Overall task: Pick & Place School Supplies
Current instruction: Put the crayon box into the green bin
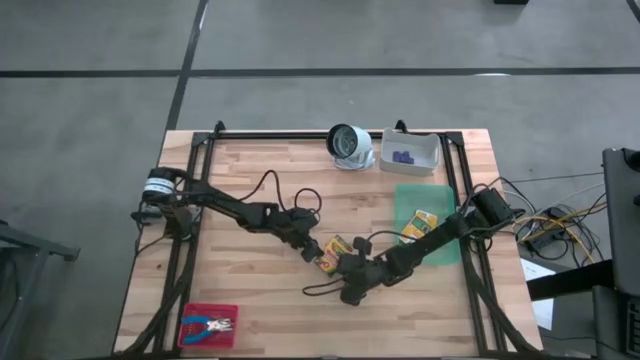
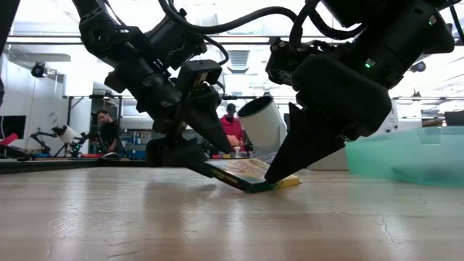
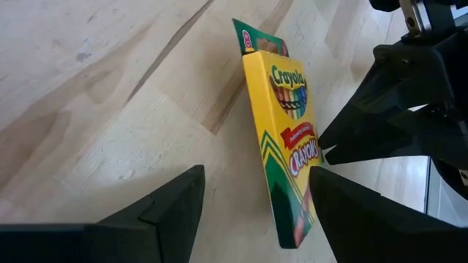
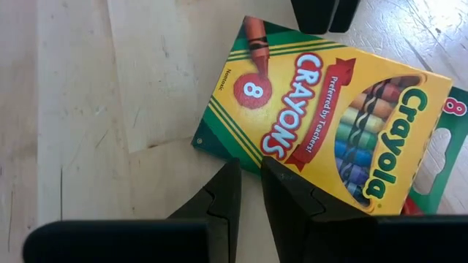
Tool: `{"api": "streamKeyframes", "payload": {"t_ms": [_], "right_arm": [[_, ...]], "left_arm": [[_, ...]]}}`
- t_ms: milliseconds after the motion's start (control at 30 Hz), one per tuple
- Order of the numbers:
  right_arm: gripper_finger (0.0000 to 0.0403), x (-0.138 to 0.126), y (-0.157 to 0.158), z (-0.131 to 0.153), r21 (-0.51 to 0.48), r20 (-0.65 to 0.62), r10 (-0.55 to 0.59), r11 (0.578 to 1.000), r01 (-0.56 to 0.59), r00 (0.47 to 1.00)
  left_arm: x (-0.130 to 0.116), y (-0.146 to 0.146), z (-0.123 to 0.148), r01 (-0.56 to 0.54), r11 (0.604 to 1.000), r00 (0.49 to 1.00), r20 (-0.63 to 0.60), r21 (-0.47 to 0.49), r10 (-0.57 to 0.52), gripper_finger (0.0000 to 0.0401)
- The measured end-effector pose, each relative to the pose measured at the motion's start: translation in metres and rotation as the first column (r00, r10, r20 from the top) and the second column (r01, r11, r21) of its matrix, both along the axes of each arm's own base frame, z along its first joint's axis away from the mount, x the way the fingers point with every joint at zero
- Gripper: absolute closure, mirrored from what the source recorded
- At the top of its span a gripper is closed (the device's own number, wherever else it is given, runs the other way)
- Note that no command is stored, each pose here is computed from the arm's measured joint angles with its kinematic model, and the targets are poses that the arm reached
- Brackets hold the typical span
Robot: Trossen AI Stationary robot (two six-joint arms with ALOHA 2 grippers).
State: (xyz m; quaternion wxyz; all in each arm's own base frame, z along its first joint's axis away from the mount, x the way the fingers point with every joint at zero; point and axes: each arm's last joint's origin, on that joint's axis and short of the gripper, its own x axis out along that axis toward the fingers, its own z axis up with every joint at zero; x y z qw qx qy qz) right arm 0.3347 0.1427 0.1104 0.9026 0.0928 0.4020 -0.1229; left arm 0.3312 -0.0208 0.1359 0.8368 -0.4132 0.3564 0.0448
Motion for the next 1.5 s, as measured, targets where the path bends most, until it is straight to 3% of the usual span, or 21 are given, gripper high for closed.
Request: {"api": "streamKeyframes", "payload": {"t_ms": [300, 767, 1500], "right_arm": [[0.0346, 0.0, 0.0, 0.0, 0.0, 0.0, 0.0, 1.0, 0.0, 1.0], [0.0346, 0.0, 0.0, 0.0, -0.001, 0.0, 0.0, 1.0, 0.0, 1.0], [0.0346, 0.0, 0.0, 0.0, -0.001, 0.002, 0.0, 1.0, 0.0, 1.0]], "left_arm": [[0.012, -0.003, -0.013, 0.042, 0.998, 0.999, 0.028, -0.051, -0.04, 0.0149], [0.019, -0.005, -0.008, 0.075, 0.995, 0.997, 0.041, -0.062, -0.073, 0.0153], [0.02, -0.004, -0.014, 0.065, 0.994, 0.998, 0.023, -0.085, -0.063, 0.0311]]}}
